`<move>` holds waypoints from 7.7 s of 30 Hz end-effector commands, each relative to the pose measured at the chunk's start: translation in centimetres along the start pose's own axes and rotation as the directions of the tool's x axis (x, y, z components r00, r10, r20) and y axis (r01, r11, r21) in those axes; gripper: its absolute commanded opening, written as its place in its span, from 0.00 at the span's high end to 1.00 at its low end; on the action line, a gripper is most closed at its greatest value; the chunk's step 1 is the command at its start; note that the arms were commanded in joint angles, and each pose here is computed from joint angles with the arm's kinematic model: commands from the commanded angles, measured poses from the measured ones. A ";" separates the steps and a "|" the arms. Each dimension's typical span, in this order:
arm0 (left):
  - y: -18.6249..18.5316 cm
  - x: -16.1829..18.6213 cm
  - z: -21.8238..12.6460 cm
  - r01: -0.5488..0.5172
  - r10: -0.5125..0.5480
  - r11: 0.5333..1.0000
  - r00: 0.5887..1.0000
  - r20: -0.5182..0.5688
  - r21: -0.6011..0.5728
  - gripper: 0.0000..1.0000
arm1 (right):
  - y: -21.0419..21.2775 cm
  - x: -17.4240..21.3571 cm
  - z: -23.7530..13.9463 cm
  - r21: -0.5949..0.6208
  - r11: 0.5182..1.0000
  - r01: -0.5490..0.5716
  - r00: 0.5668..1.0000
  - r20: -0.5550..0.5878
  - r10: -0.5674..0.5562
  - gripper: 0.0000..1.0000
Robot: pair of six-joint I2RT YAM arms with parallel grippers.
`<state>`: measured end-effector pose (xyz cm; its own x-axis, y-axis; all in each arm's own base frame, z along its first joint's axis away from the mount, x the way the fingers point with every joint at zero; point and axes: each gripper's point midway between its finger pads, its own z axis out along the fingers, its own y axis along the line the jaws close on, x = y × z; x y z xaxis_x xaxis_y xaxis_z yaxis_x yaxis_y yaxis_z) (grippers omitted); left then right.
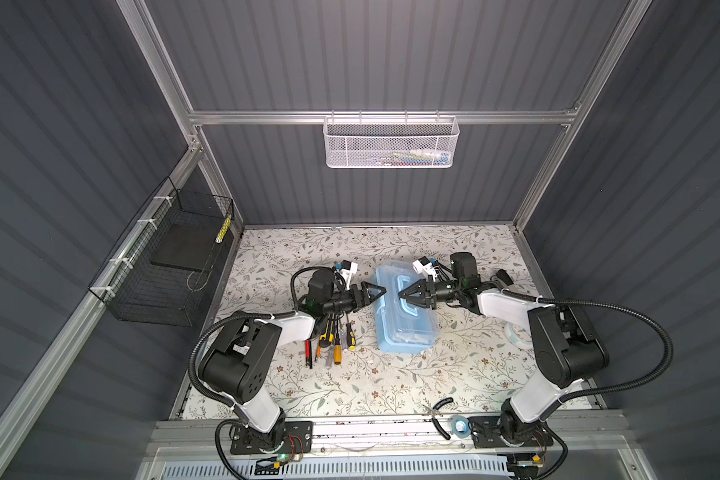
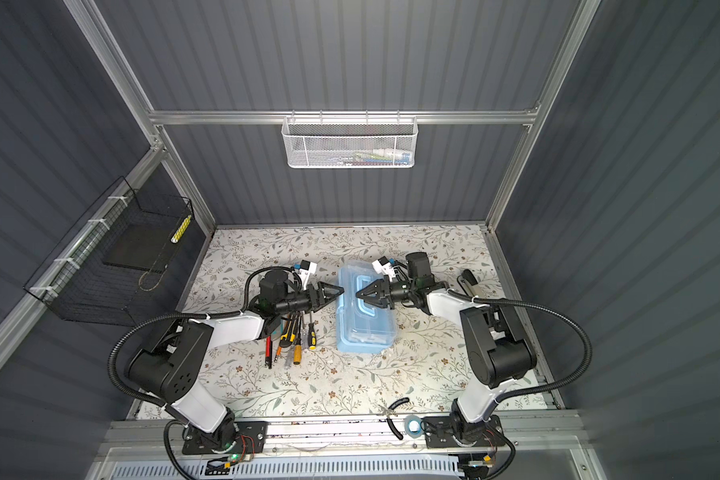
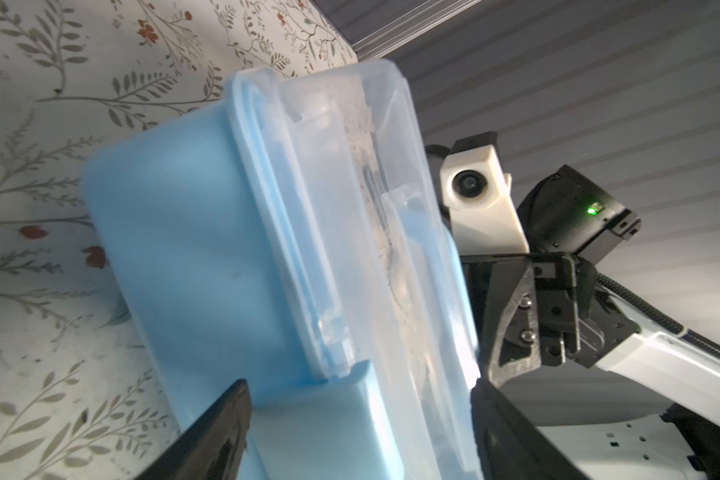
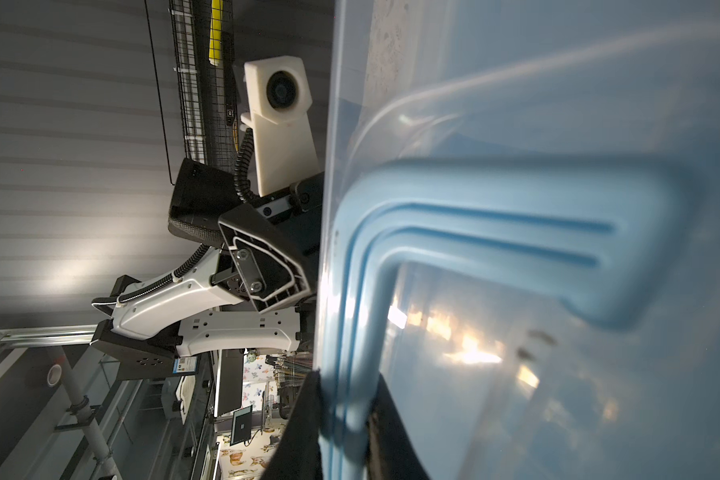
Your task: Pack the tool kit
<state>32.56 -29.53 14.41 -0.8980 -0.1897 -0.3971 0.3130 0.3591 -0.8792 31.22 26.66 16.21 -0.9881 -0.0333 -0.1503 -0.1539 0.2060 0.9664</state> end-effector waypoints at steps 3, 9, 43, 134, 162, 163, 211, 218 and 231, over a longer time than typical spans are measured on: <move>-0.1 1.1 -0.3 -0.013 0.013 1.000 0.999 -0.043 -0.004 0.19 | -2.6 -0.8 0.1 0.068 0.997 0.041 0.998 0.045 -0.044 1.00; -1.8 0.9 0.1 0.025 -0.020 0.990 0.999 -0.035 0.136 0.28 | -2.9 -0.9 0.1 0.077 0.996 0.036 0.998 0.048 -0.040 1.00; -12.7 -0.5 -3.6 -0.042 0.107 0.839 0.990 -0.089 0.543 0.30 | -7.0 -1.4 0.1 0.150 0.988 -0.041 0.997 0.073 0.031 1.00; 4.7 3.1 -12.5 0.095 -0.076 0.703 0.995 0.057 -0.705 0.13 | -6.8 -2.3 4.8 0.285 0.958 -0.032 0.999 0.020 0.027 0.30; 3.2 2.3 -3.0 -0.099 0.036 0.788 0.993 -0.115 -0.608 0.12 | 3.4 1.5 2.2 0.332 0.929 0.166 0.983 0.023 -0.184 0.29; 3.5 2.5 -2.9 -0.100 0.033 0.786 0.992 -0.121 -0.610 0.12 | 3.2 1.4 2.2 0.344 0.925 0.160 0.983 0.025 -0.180 0.29; -3.0 -1.7 -6.5 -0.123 0.141 0.871 0.990 0.003 -0.476 0.09 | 1.9 -1.5 -3.0 0.420 0.903 0.095 0.971 0.160 -0.176 0.29; -1.9 -0.4 -4.7 -0.114 0.117 0.897 0.993 -0.020 -0.428 0.10 | 2.2 -1.4 -3.1 0.420 0.902 0.099 0.970 0.163 -0.182 0.29; 1.4 2.0 -2.7 -0.077 0.052 0.909 0.996 -0.072 -0.410 0.10 | 1.7 -2.0 -3.8 0.472 0.876 0.093 0.963 0.182 -0.201 0.29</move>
<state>30.92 -26.18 14.08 -0.8819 -0.1171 -0.4566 0.2273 0.7430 -0.6296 32.43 23.71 18.19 -0.9317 0.1017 -0.3487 -0.2148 0.6199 0.7547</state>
